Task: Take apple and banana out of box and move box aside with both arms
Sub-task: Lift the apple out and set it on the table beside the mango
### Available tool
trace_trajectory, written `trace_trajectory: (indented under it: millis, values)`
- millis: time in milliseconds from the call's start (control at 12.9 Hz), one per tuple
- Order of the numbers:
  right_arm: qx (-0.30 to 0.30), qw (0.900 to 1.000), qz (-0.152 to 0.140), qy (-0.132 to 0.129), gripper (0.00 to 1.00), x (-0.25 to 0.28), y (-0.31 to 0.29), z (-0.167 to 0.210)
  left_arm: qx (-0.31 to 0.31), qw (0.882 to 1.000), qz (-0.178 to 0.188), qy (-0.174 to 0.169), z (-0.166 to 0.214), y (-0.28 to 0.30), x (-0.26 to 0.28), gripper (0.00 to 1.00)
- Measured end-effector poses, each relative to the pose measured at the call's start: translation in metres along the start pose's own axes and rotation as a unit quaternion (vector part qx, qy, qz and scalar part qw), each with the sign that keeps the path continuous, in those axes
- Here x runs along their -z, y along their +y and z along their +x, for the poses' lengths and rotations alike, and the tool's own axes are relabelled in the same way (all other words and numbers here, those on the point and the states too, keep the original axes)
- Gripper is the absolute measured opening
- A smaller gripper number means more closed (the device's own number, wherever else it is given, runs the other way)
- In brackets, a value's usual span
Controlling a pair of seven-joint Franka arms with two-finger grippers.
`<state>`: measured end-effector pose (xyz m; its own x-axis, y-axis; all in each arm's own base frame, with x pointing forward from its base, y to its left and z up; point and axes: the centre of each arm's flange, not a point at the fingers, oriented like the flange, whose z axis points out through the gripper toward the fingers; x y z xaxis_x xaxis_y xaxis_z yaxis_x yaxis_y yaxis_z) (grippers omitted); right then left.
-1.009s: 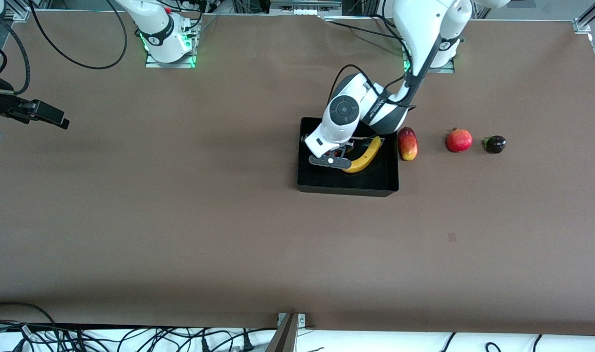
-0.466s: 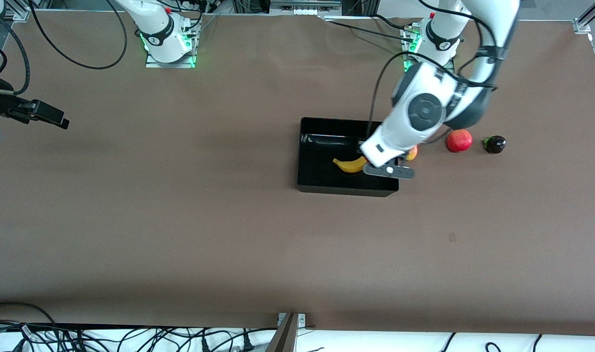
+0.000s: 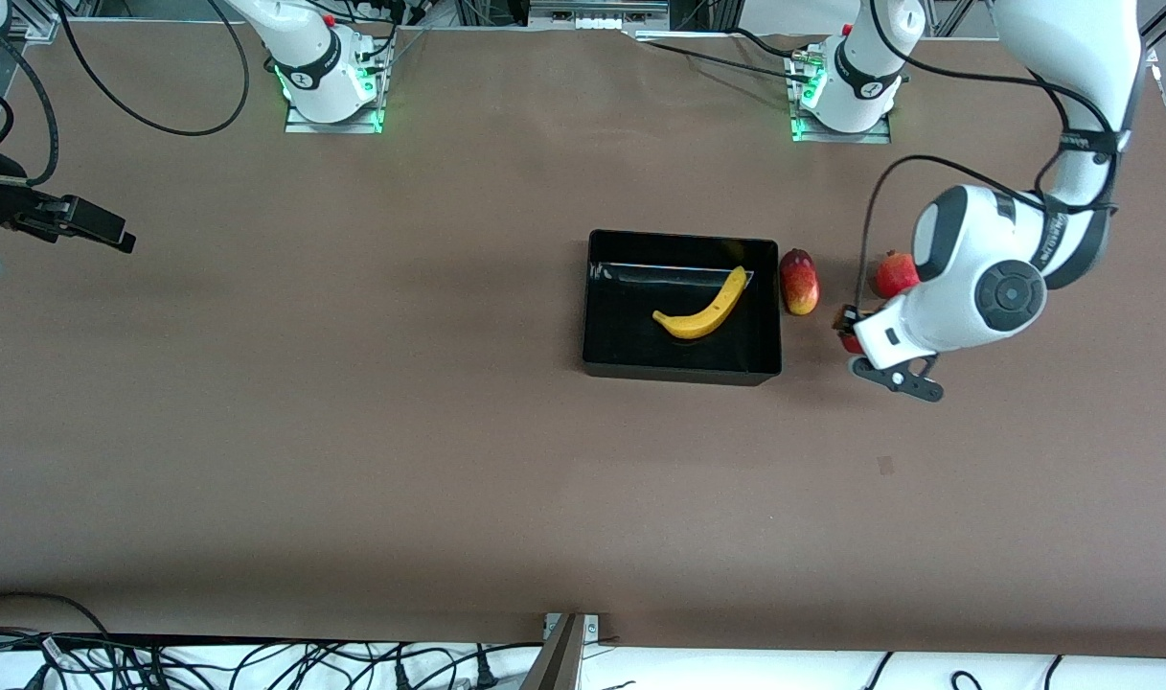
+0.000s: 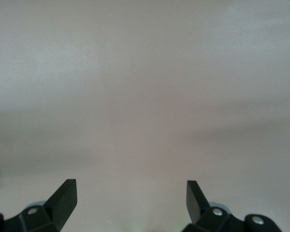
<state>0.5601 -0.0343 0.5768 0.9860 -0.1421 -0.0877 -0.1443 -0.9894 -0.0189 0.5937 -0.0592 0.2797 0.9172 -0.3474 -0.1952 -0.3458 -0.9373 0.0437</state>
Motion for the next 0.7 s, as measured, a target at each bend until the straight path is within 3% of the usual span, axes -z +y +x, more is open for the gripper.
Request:
trace_trajectory:
  millis: [388, 698]
  values:
    - [0.000, 1.000, 0.000, 0.000, 1.00, 0.000, 0.000, 0.000, -0.043, 0.999, 0.003, 0.009, 0.002, -0.038, -0.074, 0.64]
    - [0.000, 1.000, 0.000, 0.000, 1.00, 0.000, 0.000, 0.000, -0.046, 0.999, 0.001, 0.007, 0.003, -0.038, -0.090, 0.64]
